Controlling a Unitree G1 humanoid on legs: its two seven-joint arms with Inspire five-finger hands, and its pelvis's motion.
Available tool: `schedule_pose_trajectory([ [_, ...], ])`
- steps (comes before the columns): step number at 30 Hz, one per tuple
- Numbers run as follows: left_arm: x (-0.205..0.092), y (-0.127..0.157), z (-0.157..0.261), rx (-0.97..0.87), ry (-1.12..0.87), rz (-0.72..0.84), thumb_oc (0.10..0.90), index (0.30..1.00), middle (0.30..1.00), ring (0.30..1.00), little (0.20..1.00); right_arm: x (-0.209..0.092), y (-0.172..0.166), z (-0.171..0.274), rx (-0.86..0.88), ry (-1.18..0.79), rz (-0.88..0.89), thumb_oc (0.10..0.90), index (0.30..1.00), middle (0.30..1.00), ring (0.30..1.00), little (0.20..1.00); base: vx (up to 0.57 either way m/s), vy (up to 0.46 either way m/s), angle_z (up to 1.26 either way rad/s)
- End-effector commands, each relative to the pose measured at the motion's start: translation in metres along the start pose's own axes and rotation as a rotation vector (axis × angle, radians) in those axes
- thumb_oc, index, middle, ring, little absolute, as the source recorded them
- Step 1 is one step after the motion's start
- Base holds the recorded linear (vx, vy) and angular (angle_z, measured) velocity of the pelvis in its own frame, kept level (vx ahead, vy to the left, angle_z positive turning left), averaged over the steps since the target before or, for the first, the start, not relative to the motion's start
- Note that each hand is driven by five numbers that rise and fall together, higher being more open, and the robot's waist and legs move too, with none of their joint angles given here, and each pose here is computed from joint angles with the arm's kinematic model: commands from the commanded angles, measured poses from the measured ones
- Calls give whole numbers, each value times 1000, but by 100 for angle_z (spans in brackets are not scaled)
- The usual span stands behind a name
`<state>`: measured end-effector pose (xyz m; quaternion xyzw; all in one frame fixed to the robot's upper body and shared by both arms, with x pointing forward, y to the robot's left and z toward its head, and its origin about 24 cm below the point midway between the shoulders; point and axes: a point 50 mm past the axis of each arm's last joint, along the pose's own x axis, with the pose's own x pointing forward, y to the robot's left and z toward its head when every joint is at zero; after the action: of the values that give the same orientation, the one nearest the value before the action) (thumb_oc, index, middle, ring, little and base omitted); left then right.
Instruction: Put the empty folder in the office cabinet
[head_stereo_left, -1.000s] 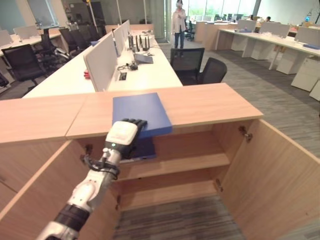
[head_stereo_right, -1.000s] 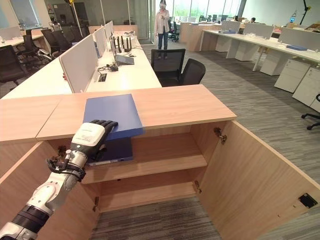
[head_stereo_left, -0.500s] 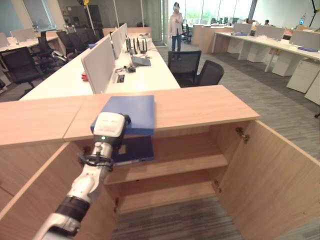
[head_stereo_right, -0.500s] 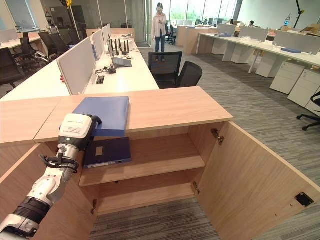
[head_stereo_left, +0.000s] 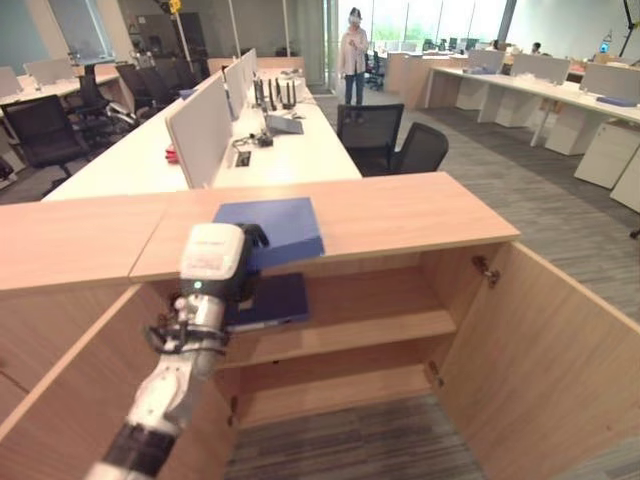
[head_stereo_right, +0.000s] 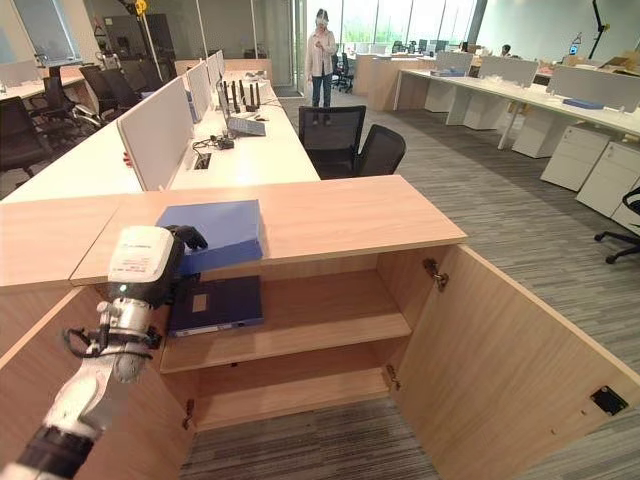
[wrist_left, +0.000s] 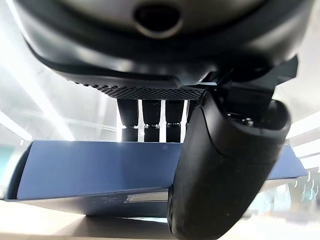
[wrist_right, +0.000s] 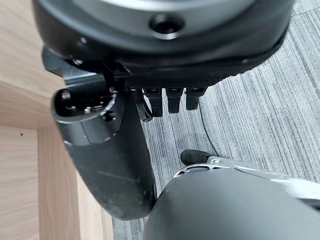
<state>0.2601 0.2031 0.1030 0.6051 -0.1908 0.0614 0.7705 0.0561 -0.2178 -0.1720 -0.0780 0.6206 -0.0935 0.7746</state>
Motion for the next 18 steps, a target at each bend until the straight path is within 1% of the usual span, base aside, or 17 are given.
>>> schedule_pose_trajectory([
  [1, 23, 34, 25, -190, -140, 118, 400, 300, 300, 300, 300, 1, 4, 0, -25, 31, -11, 800, 900, 900, 900, 900, -16, -8, 7],
  [2, 22, 34, 25, -192, -140, 116, 400, 300, 300, 300, 300, 1, 4, 0, -25, 32, -11, 800, 900, 900, 900, 900, -22, -2, 7],
  [3, 15, 40, 37, -310, -200, 101, 400, 300, 300, 300, 300, 1, 3, 1, -9, 28, -13, 800, 900, 900, 900, 900, -14, 0, 6],
  [4, 14, 41, 37, -313, -200, 98, 400, 300, 300, 300, 300, 1, 3, 0, -10, 28, -13, 800, 900, 900, 900, 900, -21, 1, 8],
  [5, 11, 42, 42, -367, -223, 84, 400, 300, 300, 300, 300, 1, 3, 1, -2, 25, -14, 800, 900, 900, 900, 900, -16, 2, 7],
  [6, 4, 44, 47, -444, -241, 47, 400, 300, 300, 300, 300, 1, 2, 1, 1, 23, -15, 800, 900, 900, 900, 900, -25, 4, 5],
  [8, -6, 37, 54, -635, -246, -62, 400, 300, 300, 300, 300, 1, 0, 1, 9, 24, -15, 800, 900, 900, 900, 900, -12, 6, 2],
  [9, -10, 37, 55, -705, -241, -83, 400, 300, 300, 300, 300, 1, 0, 1, 10, 25, -14, 800, 900, 900, 900, 900, 0, 0, 0],
  [10, -14, 34, 57, -816, -236, -125, 400, 300, 300, 300, 300, 1, 0, 2, 8, 26, -8, 800, 900, 900, 900, 900, 0, 0, 0],
  [13, -28, 24, 49, -1040, -146, -227, 400, 300, 300, 300, 300, 1, -1, 2, -5, 32, 9, 800, 900, 900, 900, 900, -11, 15, 6],
  [16, -42, 20, 38, -1175, -64, -294, 400, 300, 300, 300, 300, 1, 1, 3, -6, 38, 28, 800, 900, 900, 900, 900, -7, 7, 3],
  [18, -44, 19, 36, -1196, -50, -297, 400, 300, 300, 300, 300, 0, -1, -6, -33, 44, 40, 800, 900, 900, 900, 900, 0, 0, 0],
])
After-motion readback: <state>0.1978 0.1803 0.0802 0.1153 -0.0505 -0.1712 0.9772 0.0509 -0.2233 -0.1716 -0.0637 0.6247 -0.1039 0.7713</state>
